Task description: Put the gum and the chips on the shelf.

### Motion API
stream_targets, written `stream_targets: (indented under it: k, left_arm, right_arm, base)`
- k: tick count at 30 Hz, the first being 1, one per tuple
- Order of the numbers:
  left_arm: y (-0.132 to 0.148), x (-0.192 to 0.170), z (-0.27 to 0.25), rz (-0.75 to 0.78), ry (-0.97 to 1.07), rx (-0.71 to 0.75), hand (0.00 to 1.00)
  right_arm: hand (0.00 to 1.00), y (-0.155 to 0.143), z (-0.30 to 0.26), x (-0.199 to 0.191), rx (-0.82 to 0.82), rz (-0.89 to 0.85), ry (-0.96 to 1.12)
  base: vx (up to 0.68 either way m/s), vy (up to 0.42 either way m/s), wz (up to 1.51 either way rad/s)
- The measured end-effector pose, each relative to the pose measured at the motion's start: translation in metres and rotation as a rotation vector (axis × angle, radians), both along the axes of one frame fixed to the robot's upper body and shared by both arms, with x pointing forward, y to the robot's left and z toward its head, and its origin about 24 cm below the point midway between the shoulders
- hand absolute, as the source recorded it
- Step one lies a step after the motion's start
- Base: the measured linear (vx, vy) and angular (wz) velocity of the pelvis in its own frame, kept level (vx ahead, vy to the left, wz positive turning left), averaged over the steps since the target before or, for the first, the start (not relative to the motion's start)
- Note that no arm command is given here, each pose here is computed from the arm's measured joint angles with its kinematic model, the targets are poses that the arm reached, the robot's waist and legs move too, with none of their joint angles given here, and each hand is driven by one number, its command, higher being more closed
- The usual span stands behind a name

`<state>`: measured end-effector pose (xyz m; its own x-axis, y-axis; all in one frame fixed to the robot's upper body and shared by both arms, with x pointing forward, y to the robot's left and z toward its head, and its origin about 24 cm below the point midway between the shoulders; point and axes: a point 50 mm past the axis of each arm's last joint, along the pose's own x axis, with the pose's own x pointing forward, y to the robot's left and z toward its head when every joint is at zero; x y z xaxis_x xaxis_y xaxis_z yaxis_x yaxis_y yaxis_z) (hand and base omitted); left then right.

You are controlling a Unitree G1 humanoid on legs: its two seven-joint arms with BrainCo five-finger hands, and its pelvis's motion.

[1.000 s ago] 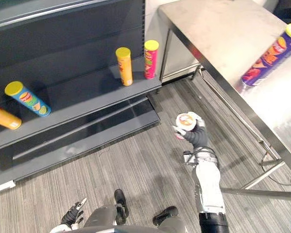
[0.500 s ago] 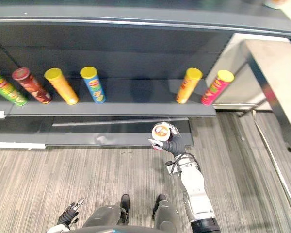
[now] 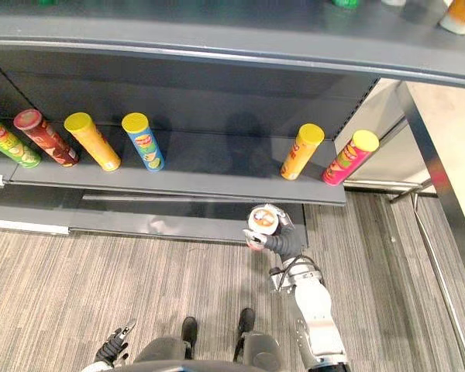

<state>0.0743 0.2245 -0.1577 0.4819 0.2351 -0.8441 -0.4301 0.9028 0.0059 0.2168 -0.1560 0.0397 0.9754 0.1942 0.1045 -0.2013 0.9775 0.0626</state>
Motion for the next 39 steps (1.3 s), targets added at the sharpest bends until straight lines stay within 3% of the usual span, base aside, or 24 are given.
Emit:
stream_targets:
  k: [9, 15, 22, 26, 39]
  left_arm:
    - [0.002, -0.005, -0.001, -0.029, 0.023, -0.003, 0.00]
    - [-0.001, 0.010, 0.002, -0.055, -0.013, -0.014, 0.00]
    - [-0.011, -0.002, -0.003, -0.065, 0.020, -0.033, 0.00]
    - [0.002, -0.005, -0.003, -0.100, 0.063, 0.014, 0.00]
    - [0.000, 0.006, -0.001, -0.128, 0.047, 0.033, 0.00]
  right_arm:
    - [1.00, 0.001, -0.018, -0.022, 0.005, 0.018, 0.089]
    - [1.00, -0.005, -0.015, -0.018, 0.023, -0.010, 0.076]
    - [1.00, -0.008, -0.015, -0.014, 0.011, -0.018, 0.079]
    - [1.00, -0.001, -0.015, -0.013, 0.032, -0.011, 0.081]
    - [1.00, 0.036, -0.012, 0.006, 0.028, 0.120, 0.058]
  base:
    - [-0.06, -0.080, 0.04]
    - [0.01, -0.068, 0.07]
    - [0.21, 0.164, -0.27]
    - [0.38, 0.327, -0.48]
    - [0.19, 0.147, -0.29]
